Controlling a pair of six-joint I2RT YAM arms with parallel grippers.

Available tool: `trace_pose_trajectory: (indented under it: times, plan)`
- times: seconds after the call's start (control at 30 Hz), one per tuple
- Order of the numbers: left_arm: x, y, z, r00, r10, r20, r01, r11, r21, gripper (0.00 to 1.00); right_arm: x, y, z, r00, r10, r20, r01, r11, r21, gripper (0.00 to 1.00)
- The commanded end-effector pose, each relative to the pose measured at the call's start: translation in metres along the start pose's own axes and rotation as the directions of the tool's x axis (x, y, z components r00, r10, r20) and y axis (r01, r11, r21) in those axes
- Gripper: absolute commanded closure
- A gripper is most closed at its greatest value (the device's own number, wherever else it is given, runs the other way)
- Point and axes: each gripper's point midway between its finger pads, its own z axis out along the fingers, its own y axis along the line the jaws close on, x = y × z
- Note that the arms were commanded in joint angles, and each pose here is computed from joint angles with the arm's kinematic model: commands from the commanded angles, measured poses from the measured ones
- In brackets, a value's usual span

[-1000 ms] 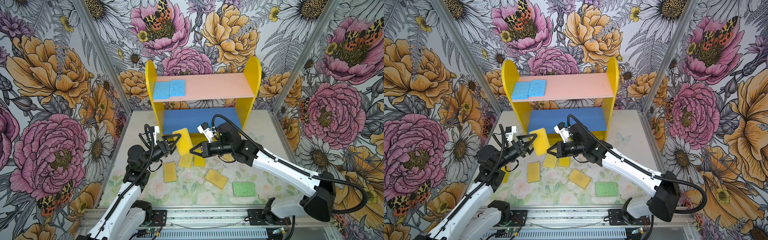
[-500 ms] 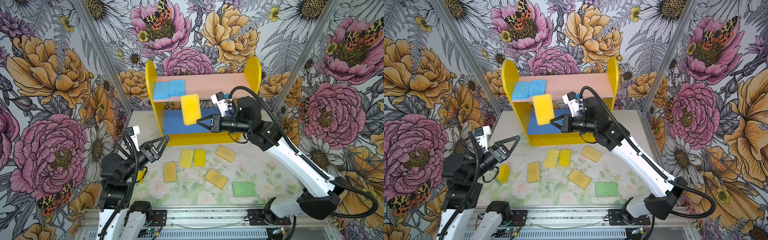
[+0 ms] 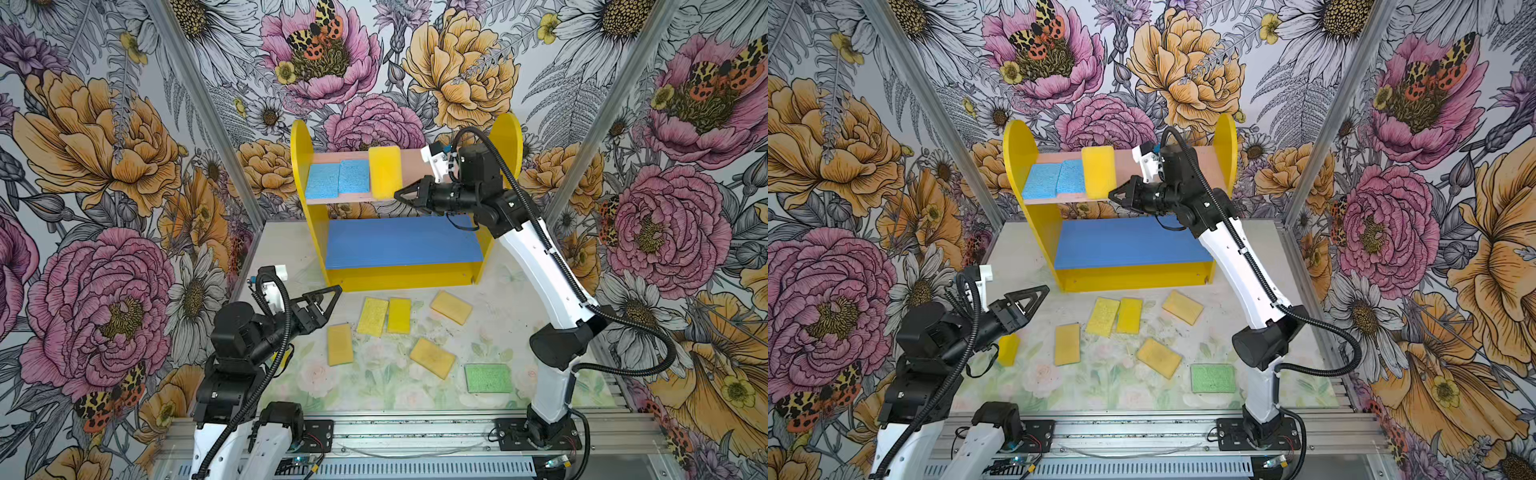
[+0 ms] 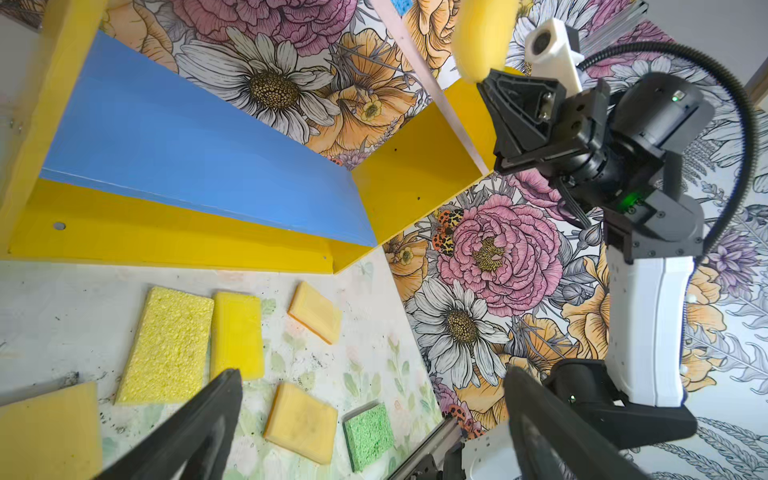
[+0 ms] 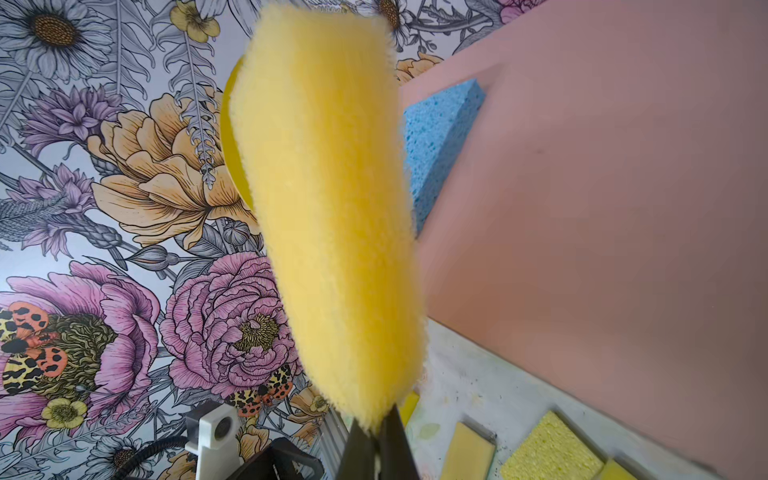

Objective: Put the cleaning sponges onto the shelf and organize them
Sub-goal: 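Carry the yellow sponge onto the pink top shelf beside the blue sponges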

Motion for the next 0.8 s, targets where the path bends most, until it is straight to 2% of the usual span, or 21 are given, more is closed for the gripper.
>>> trace_pose_trajectory:
  times: [0.0,0.67,0.77]
  plan:
    - [-0.001,-0.001,-0.002,0.999,0.034,-0.006,-0.034,0.999,-0.019,0.01,-0.004,0.005,-0.004,1.000,0.016,-0.008,-0.016,1.000,-0.020,0.98]
    - [0.004,0.004,0.000,0.998,0.046,-0.043,-0.048,0.998,-0.047,0.01,-0.028,-0.018,0.015,0.997,0.062,0.042,-0.062,0.998,-0.001,0.95]
    - [0.004,0.004,-0.001,0.997,0.054,-0.046,-0.057,0.997,-0.057,0.01,-0.030,-0.022,0.017,0.997,0.064,0.050,-0.064,0.998,0.009,0.92]
